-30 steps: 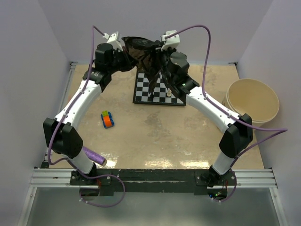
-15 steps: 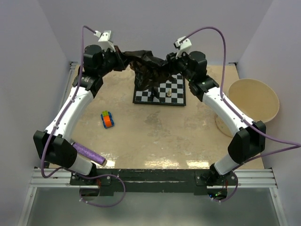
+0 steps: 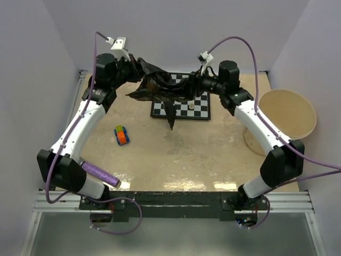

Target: Put the trash bags into the trash bin

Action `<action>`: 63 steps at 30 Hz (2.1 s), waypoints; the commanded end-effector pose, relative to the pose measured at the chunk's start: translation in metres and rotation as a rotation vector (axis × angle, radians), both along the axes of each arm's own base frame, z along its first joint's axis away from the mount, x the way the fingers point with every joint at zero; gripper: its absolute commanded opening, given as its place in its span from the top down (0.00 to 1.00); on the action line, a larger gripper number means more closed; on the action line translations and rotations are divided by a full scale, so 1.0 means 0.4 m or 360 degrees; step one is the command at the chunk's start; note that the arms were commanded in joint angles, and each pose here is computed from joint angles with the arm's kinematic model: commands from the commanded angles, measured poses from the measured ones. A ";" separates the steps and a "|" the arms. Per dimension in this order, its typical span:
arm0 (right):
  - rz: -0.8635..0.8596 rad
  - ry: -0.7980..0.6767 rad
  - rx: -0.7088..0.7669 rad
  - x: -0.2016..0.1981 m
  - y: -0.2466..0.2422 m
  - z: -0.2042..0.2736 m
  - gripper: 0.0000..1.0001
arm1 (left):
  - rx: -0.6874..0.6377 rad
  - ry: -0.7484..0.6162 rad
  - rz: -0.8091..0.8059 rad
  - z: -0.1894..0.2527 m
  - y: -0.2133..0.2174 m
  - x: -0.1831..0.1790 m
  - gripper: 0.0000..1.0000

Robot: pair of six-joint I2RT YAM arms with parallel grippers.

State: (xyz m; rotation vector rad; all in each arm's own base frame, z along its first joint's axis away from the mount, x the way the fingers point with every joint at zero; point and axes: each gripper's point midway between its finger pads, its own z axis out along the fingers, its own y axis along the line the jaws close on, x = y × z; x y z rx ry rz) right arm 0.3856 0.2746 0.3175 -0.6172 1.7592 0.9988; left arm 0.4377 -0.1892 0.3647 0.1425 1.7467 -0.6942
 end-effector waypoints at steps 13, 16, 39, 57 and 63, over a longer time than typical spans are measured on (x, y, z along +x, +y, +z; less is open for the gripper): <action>0.0023 -0.0022 0.0042 -0.044 -0.022 0.047 0.28 | -0.0027 -0.0133 0.0090 0.059 0.036 -0.018 1.00; 0.0053 0.0055 0.0030 -0.056 -0.015 -0.014 0.29 | -0.0044 -0.0137 0.0102 0.072 0.038 -0.018 1.00; 0.0014 -0.0155 0.0022 -0.002 0.105 0.023 0.27 | -0.0307 -0.0230 0.0310 0.237 0.097 -0.031 1.00; 0.0474 -0.0175 0.0350 -0.026 0.272 0.106 0.68 | -0.0431 -0.0314 0.0307 0.336 0.123 -0.036 1.00; 0.0276 -0.0307 0.0188 0.083 0.201 0.102 1.00 | -0.0101 -0.0341 0.0258 0.249 0.131 -0.031 1.00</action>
